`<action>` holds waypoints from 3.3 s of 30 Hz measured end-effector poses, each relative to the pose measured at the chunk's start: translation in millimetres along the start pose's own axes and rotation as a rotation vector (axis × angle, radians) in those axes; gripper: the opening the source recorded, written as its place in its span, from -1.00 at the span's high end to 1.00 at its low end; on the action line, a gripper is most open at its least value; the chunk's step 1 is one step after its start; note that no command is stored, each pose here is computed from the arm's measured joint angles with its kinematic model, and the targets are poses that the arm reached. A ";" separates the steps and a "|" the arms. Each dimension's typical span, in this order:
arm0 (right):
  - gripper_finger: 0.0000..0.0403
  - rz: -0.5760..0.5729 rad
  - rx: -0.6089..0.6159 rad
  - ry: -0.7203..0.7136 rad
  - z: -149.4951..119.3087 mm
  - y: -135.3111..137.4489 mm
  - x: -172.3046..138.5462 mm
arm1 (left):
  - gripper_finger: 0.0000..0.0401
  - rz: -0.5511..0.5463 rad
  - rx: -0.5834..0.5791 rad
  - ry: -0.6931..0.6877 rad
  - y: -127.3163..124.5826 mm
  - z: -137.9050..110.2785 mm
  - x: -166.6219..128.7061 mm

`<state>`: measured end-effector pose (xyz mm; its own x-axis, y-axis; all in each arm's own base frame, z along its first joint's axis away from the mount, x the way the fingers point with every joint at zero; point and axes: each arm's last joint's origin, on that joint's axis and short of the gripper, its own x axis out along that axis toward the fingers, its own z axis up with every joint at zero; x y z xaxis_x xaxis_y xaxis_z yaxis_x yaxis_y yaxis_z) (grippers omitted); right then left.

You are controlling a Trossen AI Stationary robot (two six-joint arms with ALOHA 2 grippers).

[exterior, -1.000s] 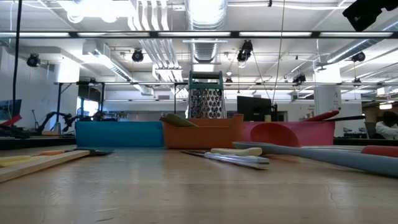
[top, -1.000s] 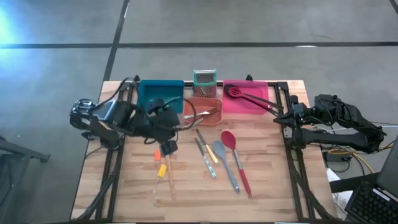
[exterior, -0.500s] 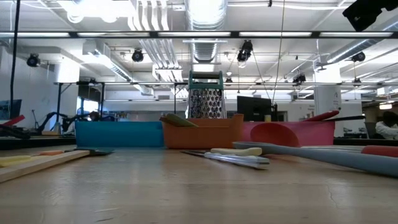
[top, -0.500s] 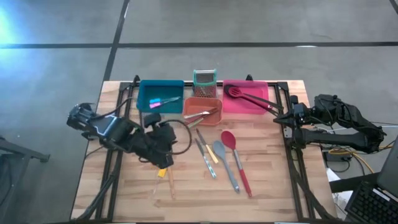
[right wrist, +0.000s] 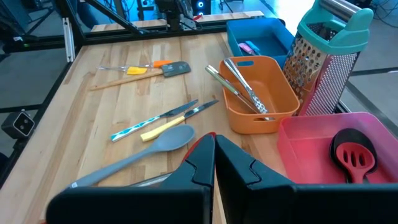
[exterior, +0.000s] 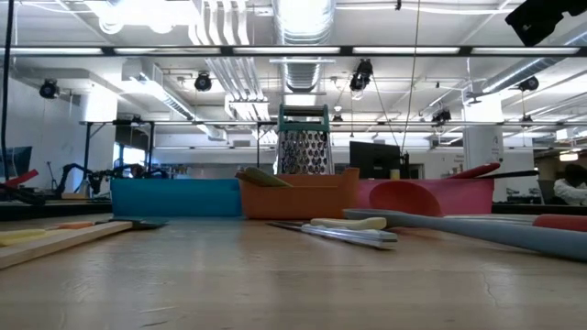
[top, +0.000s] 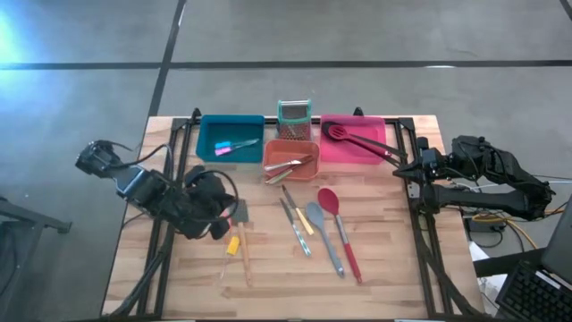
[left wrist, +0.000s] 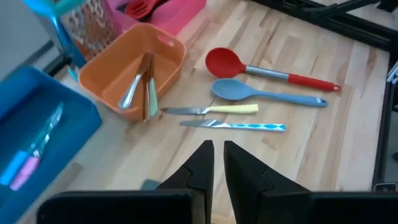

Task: Pick & Place Kitchen Items
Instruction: Put the yellow spatula into the blue bin

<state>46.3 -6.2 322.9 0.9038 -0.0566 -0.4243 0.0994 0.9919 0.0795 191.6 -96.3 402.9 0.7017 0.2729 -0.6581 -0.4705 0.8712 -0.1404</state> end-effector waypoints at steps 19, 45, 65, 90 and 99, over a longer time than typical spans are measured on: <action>0.96 0.000 0.000 0.000 0.0 0.0 0.0 | 0.81 0.017 -0.519 0.270 19.2 -87.0 46.6; 0.96 0.000 0.000 0.000 0.0 0.0 0.0 | -0.06 0.109 -0.657 0.507 35.0 -152.2 93.9; 0.96 0.000 0.000 0.000 0.0 0.0 0.0 | -0.03 -0.076 -0.327 0.643 1.7 -151.0 130.8; 0.96 0.000 0.000 0.000 0.0 0.0 0.0 | 0.03 0.195 -0.073 0.814 -48.5 -153.7 196.9; 0.96 0.000 0.000 0.000 0.0 0.0 0.0 | 0.05 0.206 -0.095 0.861 -40.1 -154.4 203.2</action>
<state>46.3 -6.2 322.9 0.9037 -0.0564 -0.4244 0.0993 0.9919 0.0796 270.5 -138.8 160.7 -0.0294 -0.0143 -0.9995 -0.6123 0.7906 0.0067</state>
